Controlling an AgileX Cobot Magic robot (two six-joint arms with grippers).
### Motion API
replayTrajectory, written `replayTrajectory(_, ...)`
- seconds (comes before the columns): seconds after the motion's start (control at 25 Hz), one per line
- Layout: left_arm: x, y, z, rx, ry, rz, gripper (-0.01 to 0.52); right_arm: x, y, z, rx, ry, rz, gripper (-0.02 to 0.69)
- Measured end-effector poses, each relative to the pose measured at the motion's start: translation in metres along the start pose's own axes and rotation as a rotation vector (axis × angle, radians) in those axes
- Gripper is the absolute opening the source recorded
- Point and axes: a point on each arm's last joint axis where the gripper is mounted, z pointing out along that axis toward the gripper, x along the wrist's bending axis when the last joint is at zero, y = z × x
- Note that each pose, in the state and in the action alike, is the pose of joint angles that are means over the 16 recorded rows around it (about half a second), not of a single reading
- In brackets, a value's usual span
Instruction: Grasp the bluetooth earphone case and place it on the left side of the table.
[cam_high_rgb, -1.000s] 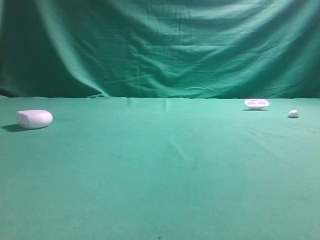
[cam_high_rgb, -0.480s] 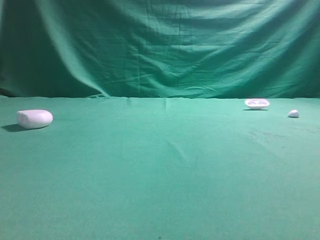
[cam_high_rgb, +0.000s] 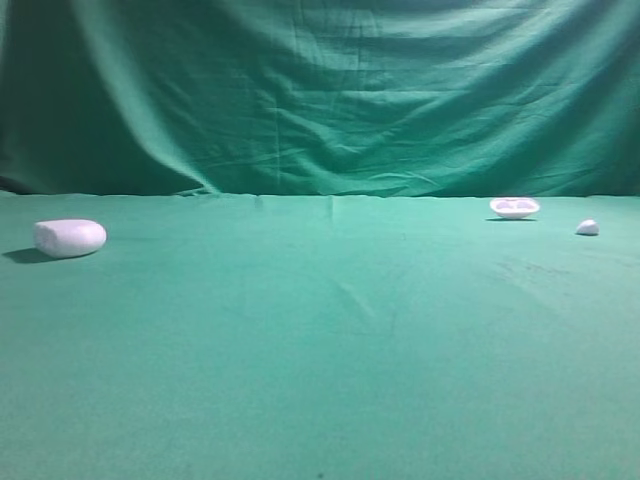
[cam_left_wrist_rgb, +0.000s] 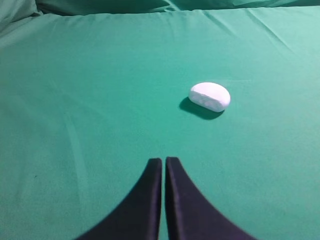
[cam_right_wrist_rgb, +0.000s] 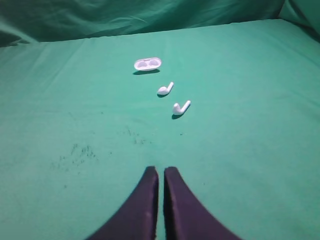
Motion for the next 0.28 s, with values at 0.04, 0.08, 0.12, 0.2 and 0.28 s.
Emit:
replayTrajectory(0.04,0.0000,0.0000,0.0000,0.000,0.000,0.000,0.000,0.0000,0.0000,0.0000,0.000,0.000,0.000,0.000)
replayTrajectory(0.08,0.0000,0.0000,0.0000,0.000,0.000,0.000,0.000,0.0000,0.0000,0.0000,0.000,0.000,0.000,0.000)
replayTrajectory(0.12,0.0000,0.0000,0.0000,0.000,0.000,0.000,0.000,0.0000,0.0000,0.0000,0.001,0.000,0.000,0.000)
replayTrajectory(0.2,0.0000,0.0000,0.0000,0.000,0.000,0.000,0.000,0.0000,-0.0001,0.0000,0.001,0.000,0.000,0.000)
replayTrajectory(0.28,0.0000,0.0000,0.0000,0.000,0.000,0.000,0.000,0.0000,-0.0001,0.0000,0.001,0.000,0.000,0.000)
